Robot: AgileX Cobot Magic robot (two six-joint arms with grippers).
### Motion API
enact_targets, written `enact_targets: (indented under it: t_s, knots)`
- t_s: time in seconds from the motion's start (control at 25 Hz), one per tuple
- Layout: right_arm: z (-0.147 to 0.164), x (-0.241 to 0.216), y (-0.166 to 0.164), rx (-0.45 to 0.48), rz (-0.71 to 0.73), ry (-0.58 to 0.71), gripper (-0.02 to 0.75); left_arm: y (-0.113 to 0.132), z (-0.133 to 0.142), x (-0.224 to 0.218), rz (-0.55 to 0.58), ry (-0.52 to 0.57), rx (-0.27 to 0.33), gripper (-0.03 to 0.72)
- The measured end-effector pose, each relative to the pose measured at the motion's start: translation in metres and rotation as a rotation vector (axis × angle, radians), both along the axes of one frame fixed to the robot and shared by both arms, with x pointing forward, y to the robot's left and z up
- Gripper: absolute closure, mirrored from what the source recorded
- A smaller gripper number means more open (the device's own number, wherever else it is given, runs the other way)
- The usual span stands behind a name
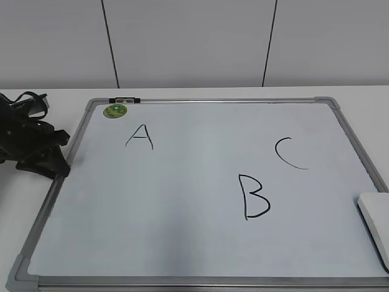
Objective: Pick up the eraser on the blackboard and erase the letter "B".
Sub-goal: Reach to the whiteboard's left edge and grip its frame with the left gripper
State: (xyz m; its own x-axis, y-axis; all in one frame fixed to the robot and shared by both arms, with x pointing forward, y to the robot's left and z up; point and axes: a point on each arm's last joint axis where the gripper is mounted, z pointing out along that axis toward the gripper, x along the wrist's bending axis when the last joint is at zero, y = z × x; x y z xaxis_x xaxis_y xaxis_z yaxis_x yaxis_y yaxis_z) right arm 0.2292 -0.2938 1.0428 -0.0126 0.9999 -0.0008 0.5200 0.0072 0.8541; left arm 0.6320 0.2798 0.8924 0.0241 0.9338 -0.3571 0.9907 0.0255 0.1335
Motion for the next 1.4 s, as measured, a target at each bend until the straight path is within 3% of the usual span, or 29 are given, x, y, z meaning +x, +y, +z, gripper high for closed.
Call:
enact_targets:
  t_s: [0.16, 0.24, 0.8, 1.12, 1.4]
  knots:
    - [0.000, 0.000, 0.000, 0.000, 0.000, 0.000, 0.151, 0.000, 0.001, 0.001, 0.000, 0.004, -0.007, 0.619]
    - [0.000, 0.000, 0.000, 0.000, 0.000, 0.000, 0.151, 0.001, 0.001, 0.001, 0.002, 0.006, -0.009, 0.649]
    - [0.006, 0.000, 0.000, 0.002, 0.004, -0.006, 0.151, 0.001, 0.000, 0.001, 0.006, 0.011, -0.012, 0.656]
    - [0.030, 0.056, -0.002, -0.003, 0.011, 0.167, 0.151, 0.001, 0.000, 0.000, 0.006, 0.013, -0.013, 0.656]
    - [0.011, 0.119, -0.005, 0.010, 0.007, 0.419, 0.151, 0.001, 0.000, 0.000, 0.005, 0.014, -0.014, 0.656]
